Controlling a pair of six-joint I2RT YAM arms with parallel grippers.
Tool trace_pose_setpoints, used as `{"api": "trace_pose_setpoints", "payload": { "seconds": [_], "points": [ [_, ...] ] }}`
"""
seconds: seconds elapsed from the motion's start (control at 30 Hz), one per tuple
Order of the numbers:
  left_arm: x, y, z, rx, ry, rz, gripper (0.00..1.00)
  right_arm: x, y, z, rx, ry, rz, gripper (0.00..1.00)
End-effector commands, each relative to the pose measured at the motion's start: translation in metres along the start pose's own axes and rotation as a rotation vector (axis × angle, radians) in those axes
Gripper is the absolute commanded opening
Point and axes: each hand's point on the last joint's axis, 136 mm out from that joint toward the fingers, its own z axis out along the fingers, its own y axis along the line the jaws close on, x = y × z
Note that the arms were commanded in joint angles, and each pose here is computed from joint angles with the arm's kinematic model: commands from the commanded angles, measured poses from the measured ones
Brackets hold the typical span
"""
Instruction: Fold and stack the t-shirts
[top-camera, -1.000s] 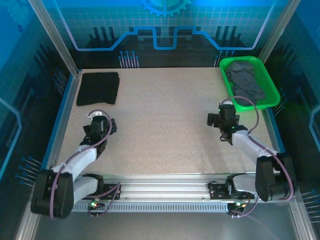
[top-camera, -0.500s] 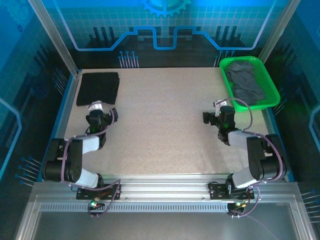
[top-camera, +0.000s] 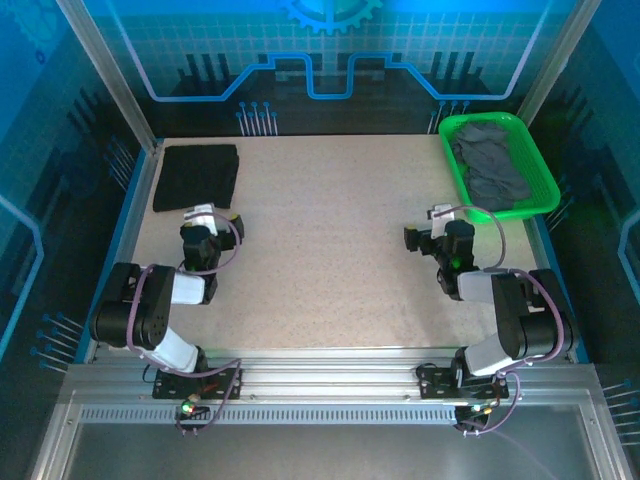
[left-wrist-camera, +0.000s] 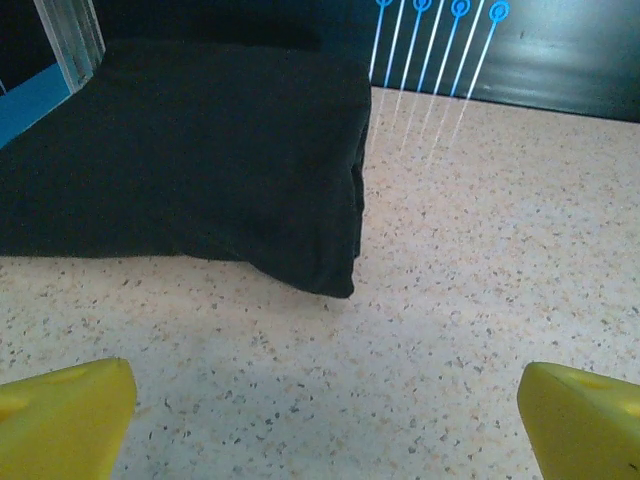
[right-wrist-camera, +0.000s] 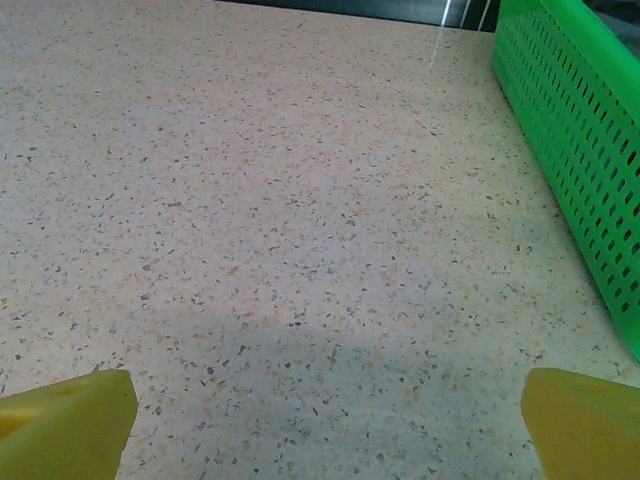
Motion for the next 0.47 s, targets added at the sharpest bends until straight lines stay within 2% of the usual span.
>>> {"api": "trace_pose_setpoints", "payload": {
  "seconds": [0.0,0.43],
  "points": [
    [0.0017,-0.0044,-0.0015,0.019,0.010,0.033,0.99,-0.0099,-0.0034,0.0023,-0.002,-0.034,0.009,1.00],
    [0.0020,-0.0044,-0.0013,0.017,0.012,0.035,0.99,-0.0100,-0.0025,0.0023,-0.005,-0.034,0.010,1.00]
  ]
}}
